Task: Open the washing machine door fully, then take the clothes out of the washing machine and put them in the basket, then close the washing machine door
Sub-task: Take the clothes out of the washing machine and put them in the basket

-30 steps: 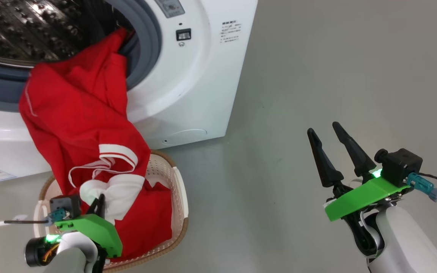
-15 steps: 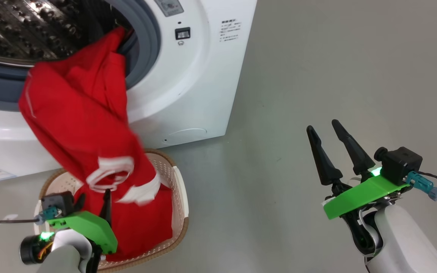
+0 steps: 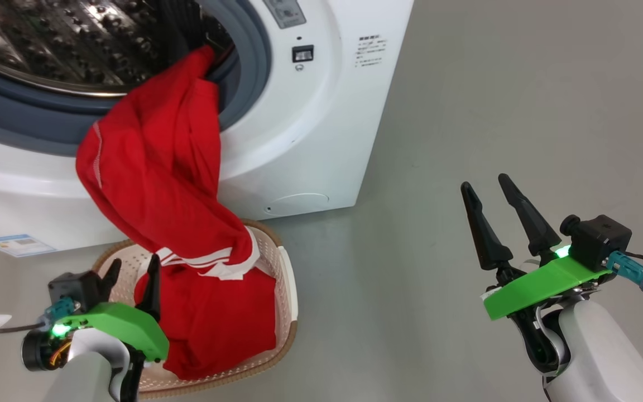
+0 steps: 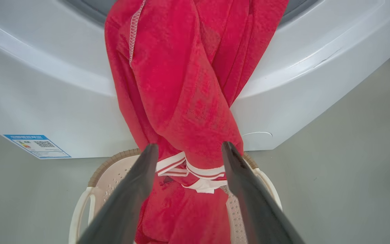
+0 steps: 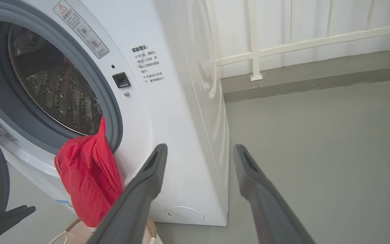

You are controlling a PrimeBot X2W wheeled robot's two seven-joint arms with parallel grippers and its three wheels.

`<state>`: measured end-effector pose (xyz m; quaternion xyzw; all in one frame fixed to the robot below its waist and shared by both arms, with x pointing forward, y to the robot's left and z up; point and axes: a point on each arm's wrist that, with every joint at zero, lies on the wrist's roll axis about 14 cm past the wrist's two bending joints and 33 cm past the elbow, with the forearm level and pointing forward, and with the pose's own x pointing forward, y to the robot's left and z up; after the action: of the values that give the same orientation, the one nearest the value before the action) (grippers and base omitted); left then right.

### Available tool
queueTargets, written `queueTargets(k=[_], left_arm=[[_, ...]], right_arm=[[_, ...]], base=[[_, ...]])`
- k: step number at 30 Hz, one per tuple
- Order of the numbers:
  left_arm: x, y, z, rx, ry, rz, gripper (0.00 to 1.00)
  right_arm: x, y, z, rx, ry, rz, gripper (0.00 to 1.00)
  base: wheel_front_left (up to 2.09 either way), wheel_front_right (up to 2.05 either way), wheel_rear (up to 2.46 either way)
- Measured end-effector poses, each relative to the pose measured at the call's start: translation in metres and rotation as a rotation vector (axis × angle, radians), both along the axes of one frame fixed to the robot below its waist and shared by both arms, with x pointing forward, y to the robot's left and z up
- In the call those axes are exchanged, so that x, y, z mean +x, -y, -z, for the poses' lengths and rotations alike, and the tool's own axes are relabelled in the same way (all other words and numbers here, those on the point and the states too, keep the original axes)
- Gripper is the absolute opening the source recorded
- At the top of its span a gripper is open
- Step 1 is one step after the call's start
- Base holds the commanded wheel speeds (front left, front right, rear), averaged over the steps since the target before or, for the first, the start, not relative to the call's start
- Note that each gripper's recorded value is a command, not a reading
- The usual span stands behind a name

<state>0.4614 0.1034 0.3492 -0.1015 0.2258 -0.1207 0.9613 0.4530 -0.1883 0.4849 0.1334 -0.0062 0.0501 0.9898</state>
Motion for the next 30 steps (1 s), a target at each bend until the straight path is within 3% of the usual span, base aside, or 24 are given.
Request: queueTargets(k=[30], left_arm=[[-0.034, -0.045, -0.11, -0.019, 0.381, -0.124, 1.0]], right_arm=[[-0.006, -0.021, -0.02, 0.002, 0.05, -0.064, 1.0]], base=[[0.0, 0.0, 0.0]])
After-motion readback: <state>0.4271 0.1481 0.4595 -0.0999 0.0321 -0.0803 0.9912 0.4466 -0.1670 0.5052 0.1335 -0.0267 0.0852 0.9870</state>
